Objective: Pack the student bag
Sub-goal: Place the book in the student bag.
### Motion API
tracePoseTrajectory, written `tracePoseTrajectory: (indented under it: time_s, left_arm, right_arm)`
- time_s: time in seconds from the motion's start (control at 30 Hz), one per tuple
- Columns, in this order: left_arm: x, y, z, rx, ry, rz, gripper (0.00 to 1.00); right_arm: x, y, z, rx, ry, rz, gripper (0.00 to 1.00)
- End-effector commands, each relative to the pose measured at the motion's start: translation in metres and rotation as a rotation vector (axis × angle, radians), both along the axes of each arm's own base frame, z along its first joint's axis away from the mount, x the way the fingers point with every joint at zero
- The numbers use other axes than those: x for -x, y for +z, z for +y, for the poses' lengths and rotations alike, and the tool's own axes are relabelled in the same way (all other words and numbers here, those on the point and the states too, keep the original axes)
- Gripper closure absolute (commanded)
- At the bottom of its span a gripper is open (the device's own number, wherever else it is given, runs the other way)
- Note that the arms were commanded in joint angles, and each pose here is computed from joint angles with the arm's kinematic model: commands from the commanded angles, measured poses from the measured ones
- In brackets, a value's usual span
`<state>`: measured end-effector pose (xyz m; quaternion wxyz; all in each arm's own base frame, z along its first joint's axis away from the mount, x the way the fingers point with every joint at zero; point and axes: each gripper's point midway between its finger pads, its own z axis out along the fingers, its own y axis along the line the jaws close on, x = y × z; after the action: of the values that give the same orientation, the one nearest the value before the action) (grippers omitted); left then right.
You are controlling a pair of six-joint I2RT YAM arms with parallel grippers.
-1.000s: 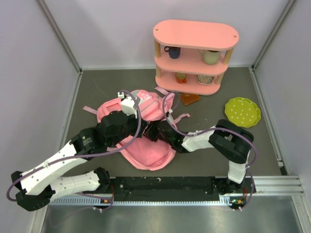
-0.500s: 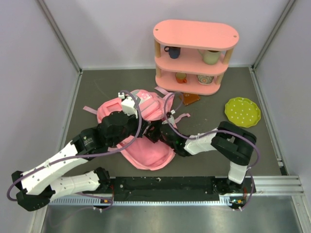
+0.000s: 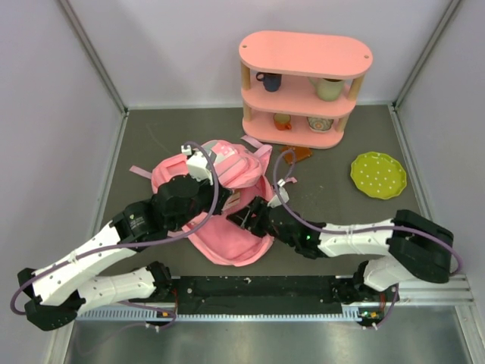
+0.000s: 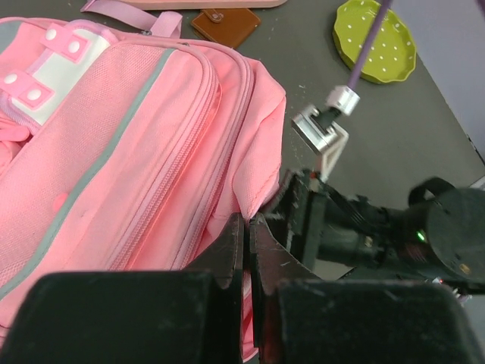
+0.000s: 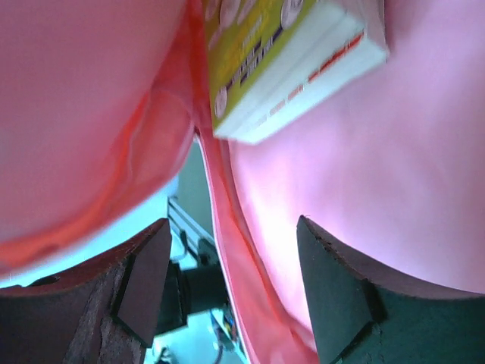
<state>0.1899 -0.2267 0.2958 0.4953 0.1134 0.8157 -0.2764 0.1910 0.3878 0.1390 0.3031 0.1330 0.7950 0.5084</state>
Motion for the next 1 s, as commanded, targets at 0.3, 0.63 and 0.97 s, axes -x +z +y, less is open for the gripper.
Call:
tracePoseTrajectory:
  time_s: [0.3,0.63,0.97]
  left_arm:
    - [-0.003,0.029,0.0,0.15,0.038,-0.055,1.0]
    - [-0.002,0.024,0.0,0.142,0.035,-0.046,1.0]
    - [0.002,0.019,-0.004,0.152,0.014,-0.024,1.0]
  right_arm:
    - [0.029,-0.009,-0.109,0.344,-0.214,-0.094,0.34]
    - [0.027,0.001,-0.126,0.5,-0.18,-0.178,0.34]
    - [0.014,0.021,-0.09,0.701,-0.117,-0.213,0.34]
